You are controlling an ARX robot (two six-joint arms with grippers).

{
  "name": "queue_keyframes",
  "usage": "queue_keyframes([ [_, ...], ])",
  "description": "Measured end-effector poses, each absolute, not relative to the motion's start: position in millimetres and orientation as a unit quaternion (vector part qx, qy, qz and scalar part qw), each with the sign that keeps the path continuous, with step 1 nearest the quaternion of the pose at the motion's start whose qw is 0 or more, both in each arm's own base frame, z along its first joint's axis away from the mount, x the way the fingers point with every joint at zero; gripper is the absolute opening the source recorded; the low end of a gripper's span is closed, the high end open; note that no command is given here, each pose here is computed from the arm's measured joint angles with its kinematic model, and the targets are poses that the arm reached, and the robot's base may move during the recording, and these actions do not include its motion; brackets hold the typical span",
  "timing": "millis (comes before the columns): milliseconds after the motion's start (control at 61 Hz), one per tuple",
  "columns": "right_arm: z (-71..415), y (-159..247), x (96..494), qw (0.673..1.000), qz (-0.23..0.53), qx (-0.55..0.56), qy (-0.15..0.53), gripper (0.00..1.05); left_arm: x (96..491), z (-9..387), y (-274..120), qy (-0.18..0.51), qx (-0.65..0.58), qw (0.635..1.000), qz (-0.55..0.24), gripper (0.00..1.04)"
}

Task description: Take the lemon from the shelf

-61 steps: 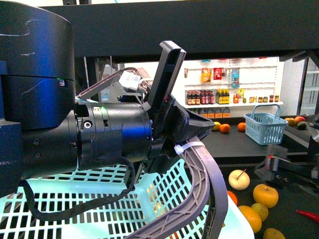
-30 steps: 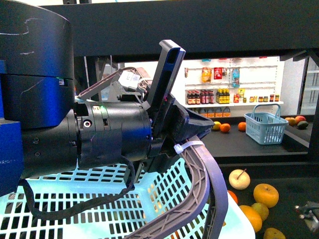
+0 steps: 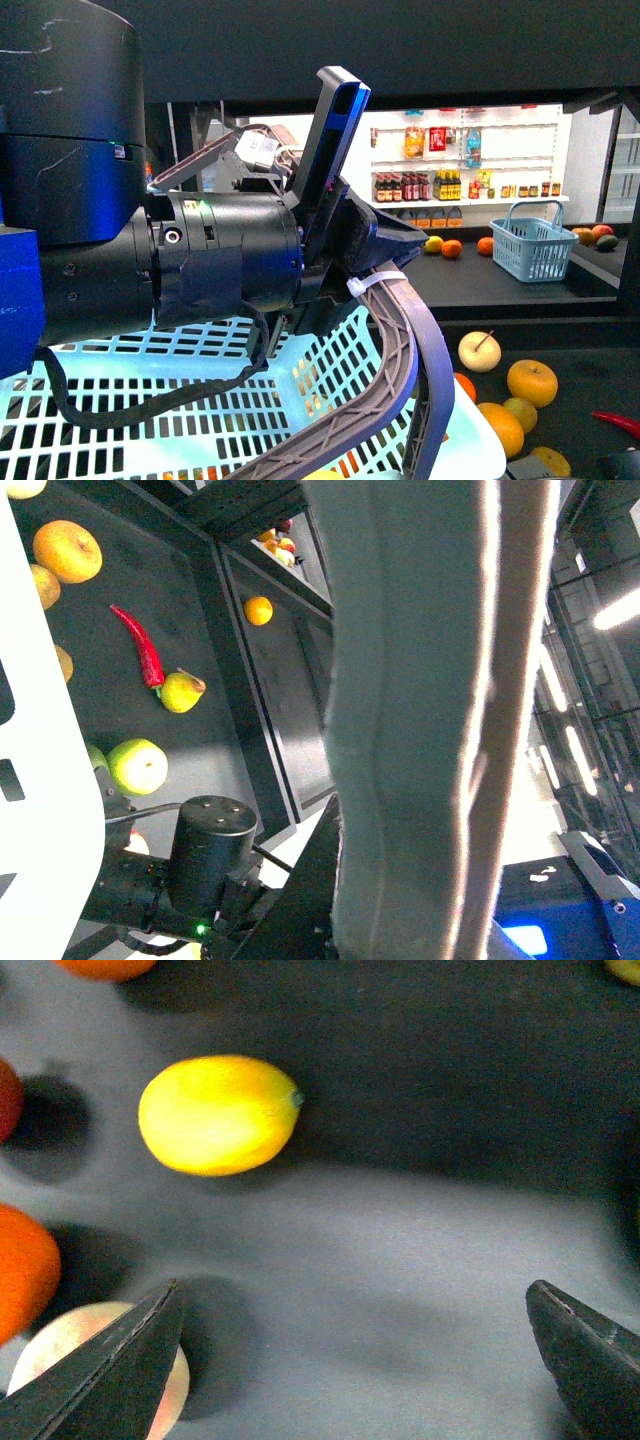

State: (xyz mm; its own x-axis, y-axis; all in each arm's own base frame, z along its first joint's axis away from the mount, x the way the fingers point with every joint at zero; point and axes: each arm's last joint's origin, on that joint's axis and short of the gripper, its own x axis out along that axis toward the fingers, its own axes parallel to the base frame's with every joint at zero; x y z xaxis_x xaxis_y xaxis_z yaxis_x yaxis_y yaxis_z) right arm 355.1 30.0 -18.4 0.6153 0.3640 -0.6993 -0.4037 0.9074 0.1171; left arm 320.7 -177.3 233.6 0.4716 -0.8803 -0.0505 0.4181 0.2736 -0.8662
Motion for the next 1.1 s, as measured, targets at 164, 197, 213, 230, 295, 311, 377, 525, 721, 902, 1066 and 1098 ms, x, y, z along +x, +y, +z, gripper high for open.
queue_keyframes([
  [164,-22,34,363,0.893,0.281,-0.071,0.343,1.02,321,234,-177,0.277,-0.418,0.748,-0.434,0.07],
  [197,-24,35,364,0.891,0.297,-0.084,0.333,1.02,321,234,-177,0.277,-0.419,0.748,-0.434,0.07],
  [213,-25,35,365,0.890,0.301,-0.085,0.332,1.02,321,234,-177,0.277,-0.419,0.748,-0.434,0.07],
  [230,-25,36,365,0.888,0.307,-0.092,0.329,1.02,321,234,-177,0.277,-0.419,0.748,-0.434,0.07],
  [295,-35,36,372,0.875,0.335,-0.133,0.322,1.02,321,234,-177,0.276,-0.419,0.749,-0.433,0.07],
  [311,-38,36,374,0.873,0.339,-0.141,0.320,1.02,321,234,-177,0.276,-0.419,0.749,-0.433,0.07],
  [377,-50,36,383,0.870,0.344,-0.163,0.314,1.02,321,234,-177,0.276,-0.419,0.749,-0.433,0.07],
  [525,-64,36,410,0.870,0.359,-0.170,0.292,1.02,321,234,-177,0.276,-0.419,0.749,-0.433,0.07],
  [721,-74,42,436,0.872,0.368,-0.178,0.268,1.02,321,234,-177,0.276,-0.419,0.749,-0.433,0.07],
  [902,-86,46,450,0.873,0.366,-0.186,0.263,1.02,321,234,-177,0.276,-0.419,0.749,-0.433,0.07],
  [1066,-94,53,458,0.872,0.368,-0.191,0.262,1.02,321,234,-177,0.276,-0.419,0.749,-0.433,0.07],
  [1098,-95,54,460,0.872,0.366,-0.193,0.261,1.02,321,234,-177,0.276,-0.419,0.749,-0.433,0.07],
])
